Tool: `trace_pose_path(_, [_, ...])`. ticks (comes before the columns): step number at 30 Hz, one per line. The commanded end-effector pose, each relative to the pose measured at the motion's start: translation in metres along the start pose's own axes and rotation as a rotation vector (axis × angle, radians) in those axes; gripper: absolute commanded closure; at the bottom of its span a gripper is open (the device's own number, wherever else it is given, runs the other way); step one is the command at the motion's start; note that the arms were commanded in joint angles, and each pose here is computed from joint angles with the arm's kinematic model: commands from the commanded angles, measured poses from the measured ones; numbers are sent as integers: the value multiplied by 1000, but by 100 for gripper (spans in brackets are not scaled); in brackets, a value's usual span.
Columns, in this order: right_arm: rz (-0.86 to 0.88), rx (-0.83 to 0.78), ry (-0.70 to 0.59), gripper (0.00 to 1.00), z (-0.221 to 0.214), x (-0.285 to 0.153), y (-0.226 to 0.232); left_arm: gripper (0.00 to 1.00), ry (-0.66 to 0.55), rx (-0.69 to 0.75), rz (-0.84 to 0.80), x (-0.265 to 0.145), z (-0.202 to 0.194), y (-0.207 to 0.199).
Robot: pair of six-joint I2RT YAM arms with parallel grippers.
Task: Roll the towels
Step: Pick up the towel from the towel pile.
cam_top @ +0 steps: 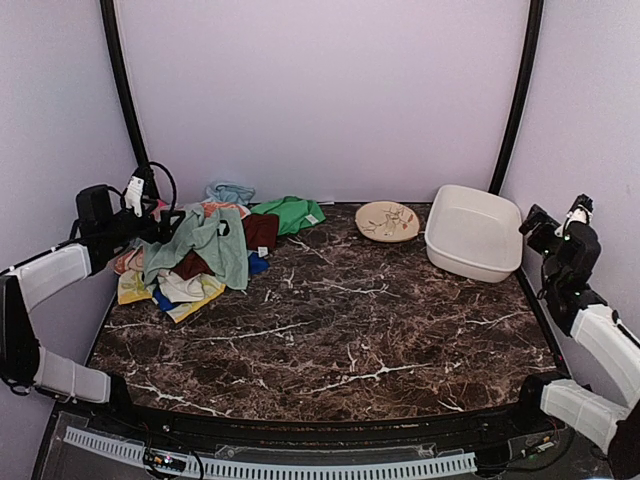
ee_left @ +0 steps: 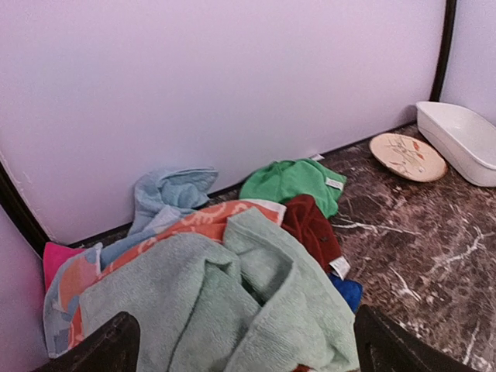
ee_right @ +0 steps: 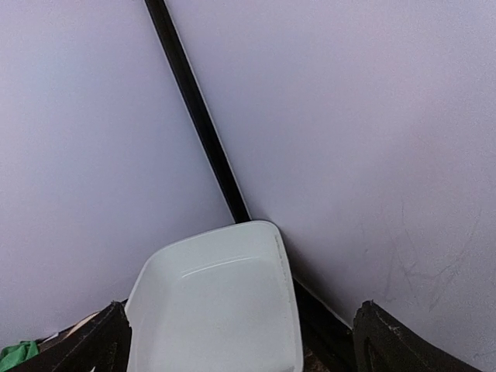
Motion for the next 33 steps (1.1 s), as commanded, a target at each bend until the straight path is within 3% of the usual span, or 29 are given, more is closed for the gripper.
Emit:
trace_pose_path(1, [179,54,158,0,-15,-14,31,1,211,-114,-273,-28,-26,-53])
trace_pose_path(4, [260,20,241,0,-26,-21,62,2,221,-114,-265,-34,-10,-49])
trace_pose_path(7, [349,-84,300,0,-45,-38,112,11,268,-110,-217,-32,-12,-38])
trace_pose_path(15, [652,-315,495,6,-138,-125,264,42,536,-118,-122,-15,-72,-4])
trace_pose_path(19, [787,-390,664,11,-214,-167,333,42,588,-212,-127,-30,-95,15])
trace_pose_path(25, [923,-440,899,18,-320,-210,397,24,681,-153,-228,-63,-128,1])
trace_pose_path(29, [975,-455,996,20,-367,-224,418,24,718,-118,-222,-68,-147,-2])
trace_pose_path(33, [989,-454,1055,23,-403,-229,432,31,749,-108,-180,-64,-163,10])
Point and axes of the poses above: each gripper's point midway between its finger pads, its own x axis out along the fingers, its own y axis along the line the jaws close on, z = x × y, the point moved 1 cm from there along -x, back along the fingers, and after that the axes turned 9 degrees about x, right-handed, at the moved point
